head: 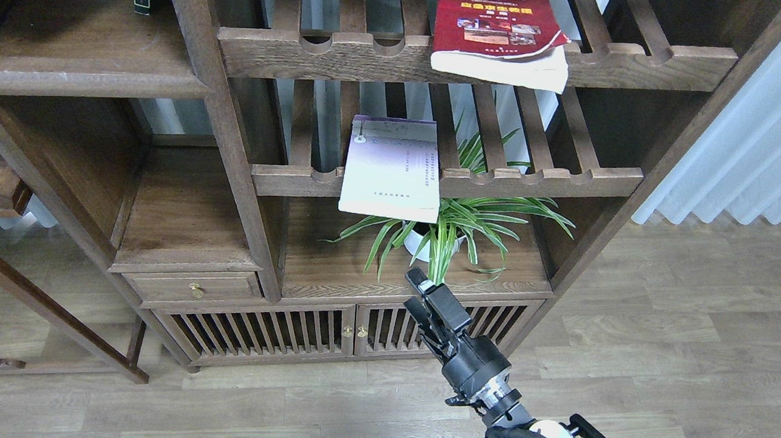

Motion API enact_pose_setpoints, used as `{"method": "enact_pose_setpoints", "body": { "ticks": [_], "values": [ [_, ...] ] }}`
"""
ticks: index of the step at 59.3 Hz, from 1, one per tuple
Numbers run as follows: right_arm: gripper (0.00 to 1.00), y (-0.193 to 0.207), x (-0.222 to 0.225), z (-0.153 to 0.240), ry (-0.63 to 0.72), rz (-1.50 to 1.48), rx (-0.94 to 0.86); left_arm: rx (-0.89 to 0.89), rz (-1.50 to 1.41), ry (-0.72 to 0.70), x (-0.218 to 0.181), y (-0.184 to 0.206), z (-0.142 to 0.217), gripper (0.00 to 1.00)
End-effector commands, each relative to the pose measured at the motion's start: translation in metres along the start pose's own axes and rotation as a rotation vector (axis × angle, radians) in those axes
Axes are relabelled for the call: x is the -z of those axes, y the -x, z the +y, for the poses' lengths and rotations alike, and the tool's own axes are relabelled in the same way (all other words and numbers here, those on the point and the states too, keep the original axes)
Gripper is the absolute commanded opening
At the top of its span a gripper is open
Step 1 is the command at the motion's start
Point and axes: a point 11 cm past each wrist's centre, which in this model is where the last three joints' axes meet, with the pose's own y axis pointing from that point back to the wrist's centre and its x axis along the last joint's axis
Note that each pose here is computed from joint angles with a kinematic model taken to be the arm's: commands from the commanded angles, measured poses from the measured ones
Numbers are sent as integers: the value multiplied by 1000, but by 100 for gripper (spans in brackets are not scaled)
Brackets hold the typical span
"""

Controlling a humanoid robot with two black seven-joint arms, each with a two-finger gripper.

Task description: Organize books on shelf

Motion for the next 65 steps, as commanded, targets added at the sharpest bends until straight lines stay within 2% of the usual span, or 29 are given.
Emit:
{"method": "enact_pose_setpoints", "body": {
  "ticks": [1,15,30,44,65],
  "values": [
    [99,3,6,-2,-15,3,10,-23,-1,-29,6,-7,0,7],
    [99,5,10,-3,-26,4,16,-54,16,-66,20,-17,-3,6],
    [99,4,8,-2,-26,-3,12,-59,60,-53,15,-14,-28,6],
    [99,6,10,-4,-27,-1,20,-141,149,-77,30,-20,-41,6],
    [99,9,11,-5,-30,-3,28,-136,186,75,27,-15,-58,6]
  ]
}}
